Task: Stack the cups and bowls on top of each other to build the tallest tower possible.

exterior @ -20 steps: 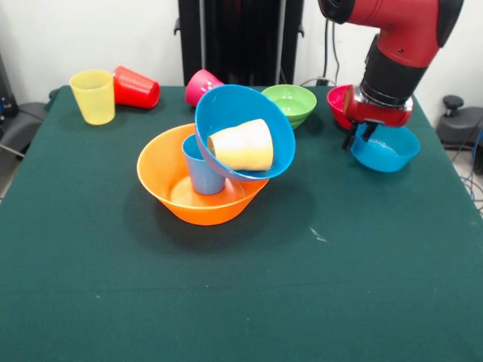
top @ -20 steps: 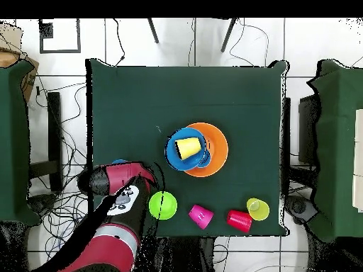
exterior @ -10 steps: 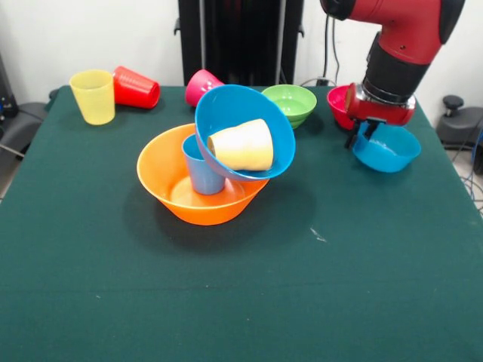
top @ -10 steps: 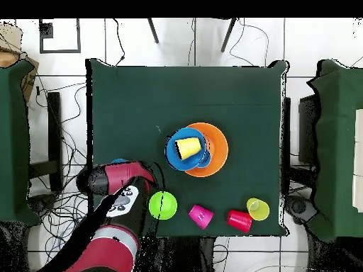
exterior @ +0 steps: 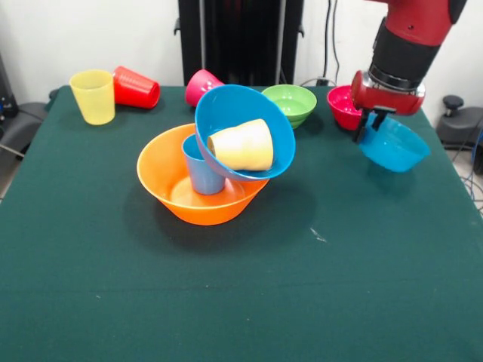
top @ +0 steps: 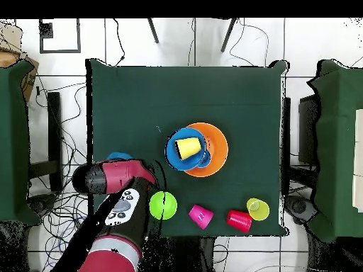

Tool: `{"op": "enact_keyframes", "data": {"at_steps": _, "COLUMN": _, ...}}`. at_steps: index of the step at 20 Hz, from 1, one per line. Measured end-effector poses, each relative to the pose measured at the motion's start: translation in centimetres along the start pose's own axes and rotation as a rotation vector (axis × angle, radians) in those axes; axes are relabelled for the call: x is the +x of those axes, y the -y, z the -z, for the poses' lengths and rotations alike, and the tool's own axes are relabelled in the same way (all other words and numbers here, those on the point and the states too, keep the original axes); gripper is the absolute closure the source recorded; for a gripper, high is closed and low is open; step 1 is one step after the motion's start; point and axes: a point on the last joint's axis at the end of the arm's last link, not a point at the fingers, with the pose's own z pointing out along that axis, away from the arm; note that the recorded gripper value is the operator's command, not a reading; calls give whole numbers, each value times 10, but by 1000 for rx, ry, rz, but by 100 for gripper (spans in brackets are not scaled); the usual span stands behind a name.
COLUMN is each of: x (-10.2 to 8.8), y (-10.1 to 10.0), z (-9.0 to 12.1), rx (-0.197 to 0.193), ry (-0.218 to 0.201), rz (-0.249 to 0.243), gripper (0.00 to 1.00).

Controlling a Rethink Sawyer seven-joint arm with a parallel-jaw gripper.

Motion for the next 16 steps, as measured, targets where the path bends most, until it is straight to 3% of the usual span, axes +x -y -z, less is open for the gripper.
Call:
{"op": "enact_keyframes", "data": {"at_steps": 7, "x": -10, "y": 13, "z": 20, "rx": -11, "ry": 24, "rz": -30, "gripper": 100}}
{"op": "enact_keyframes", "data": {"at_steps": 16, "x": -7, "y": 24, "z": 29, "rx": -13, "ry": 20, "rz": -52, "gripper": 100}}
